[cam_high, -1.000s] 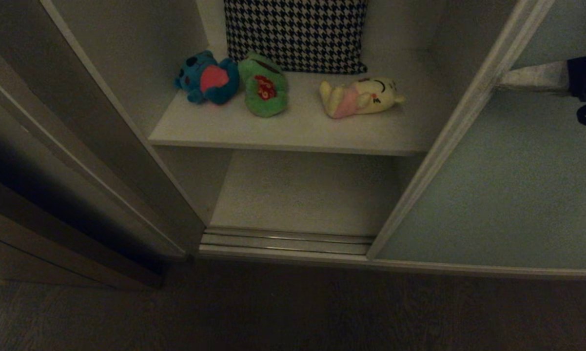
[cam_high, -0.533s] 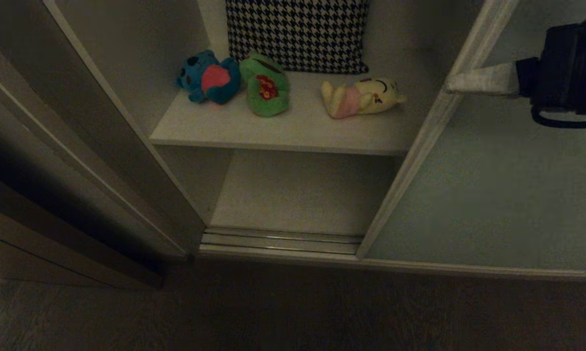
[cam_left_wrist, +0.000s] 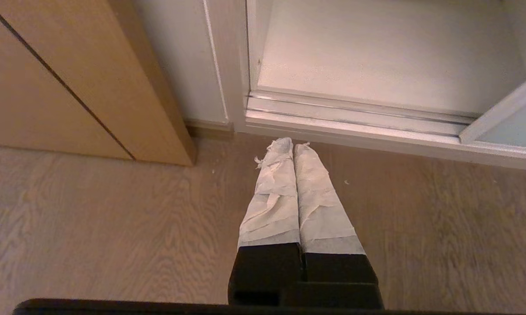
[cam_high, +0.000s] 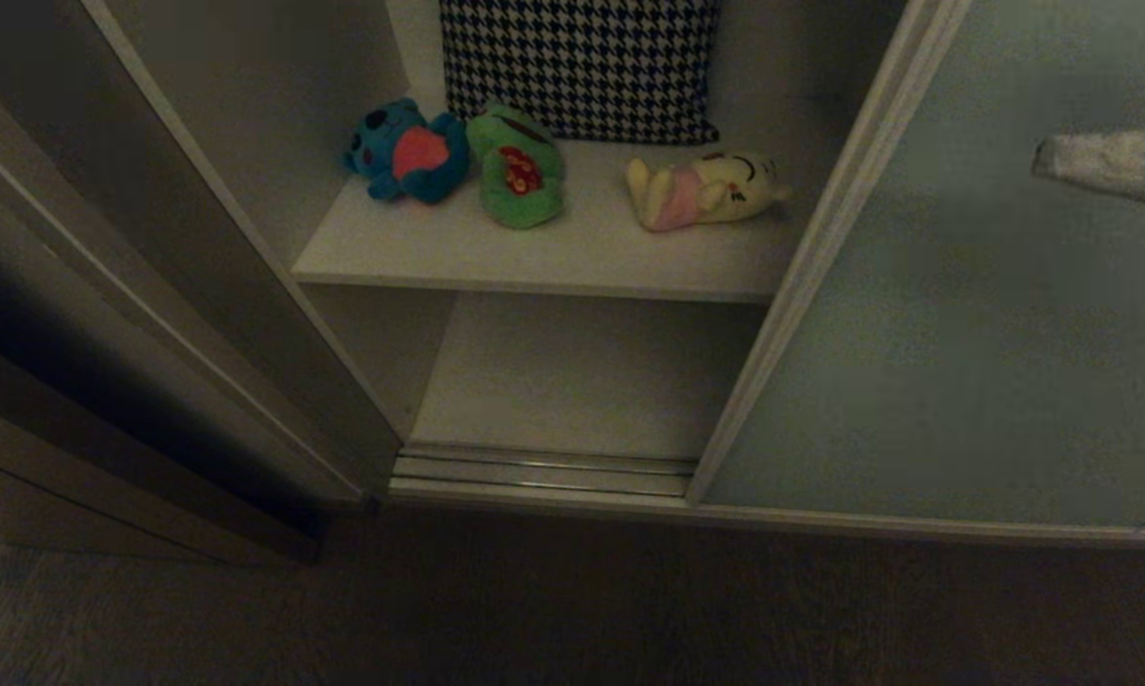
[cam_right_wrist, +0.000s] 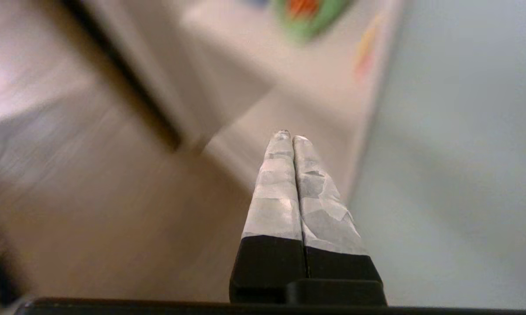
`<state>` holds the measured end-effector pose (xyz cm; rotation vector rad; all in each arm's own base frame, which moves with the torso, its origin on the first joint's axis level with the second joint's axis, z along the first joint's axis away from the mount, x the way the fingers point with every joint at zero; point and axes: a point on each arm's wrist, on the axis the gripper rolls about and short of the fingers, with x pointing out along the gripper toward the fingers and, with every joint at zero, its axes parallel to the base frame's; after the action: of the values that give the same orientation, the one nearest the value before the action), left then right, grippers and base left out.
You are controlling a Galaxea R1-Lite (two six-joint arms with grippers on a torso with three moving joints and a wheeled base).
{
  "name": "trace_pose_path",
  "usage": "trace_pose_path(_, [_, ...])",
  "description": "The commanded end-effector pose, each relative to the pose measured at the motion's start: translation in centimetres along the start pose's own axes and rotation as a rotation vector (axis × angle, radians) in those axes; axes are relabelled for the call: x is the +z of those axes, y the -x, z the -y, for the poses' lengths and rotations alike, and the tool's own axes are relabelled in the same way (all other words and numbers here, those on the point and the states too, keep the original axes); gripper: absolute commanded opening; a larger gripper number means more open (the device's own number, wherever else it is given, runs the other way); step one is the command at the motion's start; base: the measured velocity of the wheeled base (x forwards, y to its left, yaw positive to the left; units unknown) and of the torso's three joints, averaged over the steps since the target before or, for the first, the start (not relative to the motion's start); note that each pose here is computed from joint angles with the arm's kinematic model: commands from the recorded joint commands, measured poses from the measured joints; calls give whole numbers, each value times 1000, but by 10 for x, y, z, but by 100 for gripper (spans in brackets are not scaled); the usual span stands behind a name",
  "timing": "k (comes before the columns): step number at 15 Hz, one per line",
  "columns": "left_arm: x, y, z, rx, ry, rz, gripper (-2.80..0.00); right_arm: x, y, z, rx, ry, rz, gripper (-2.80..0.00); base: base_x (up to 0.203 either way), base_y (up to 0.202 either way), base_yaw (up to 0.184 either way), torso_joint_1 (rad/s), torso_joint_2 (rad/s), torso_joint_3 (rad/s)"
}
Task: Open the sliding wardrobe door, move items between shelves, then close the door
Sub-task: Close the door
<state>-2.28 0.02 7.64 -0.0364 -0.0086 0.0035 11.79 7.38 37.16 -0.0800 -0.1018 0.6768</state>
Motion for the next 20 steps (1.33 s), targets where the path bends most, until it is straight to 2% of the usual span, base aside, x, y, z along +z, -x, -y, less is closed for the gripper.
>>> trace_pose_path(1, [0,0,0,1,0,1,-280,4,-13,5,-84,21,146,-280,0,0,0,0,0,0])
trace_pose_path(4, [0,0,0,1,0,1,-280,0,-42,10,-146,23,200,-280,0,0,0,0,0,0])
trace_pose_path(9, [0,0,0,0,0,1,-280,-6,-60,13,-156,13,174,-280,0,0,0,0,0,0])
trace_pose_path(12, [0,0,0,0,0,0,-280,-8,-67,15,-195,5,159,-280,0,0,0,0,0,0])
trace_pose_path(20, [0,0,0,1,0,1,-280,-9,-82,13,-183,2,184,-280,0,0,0,0,0,0])
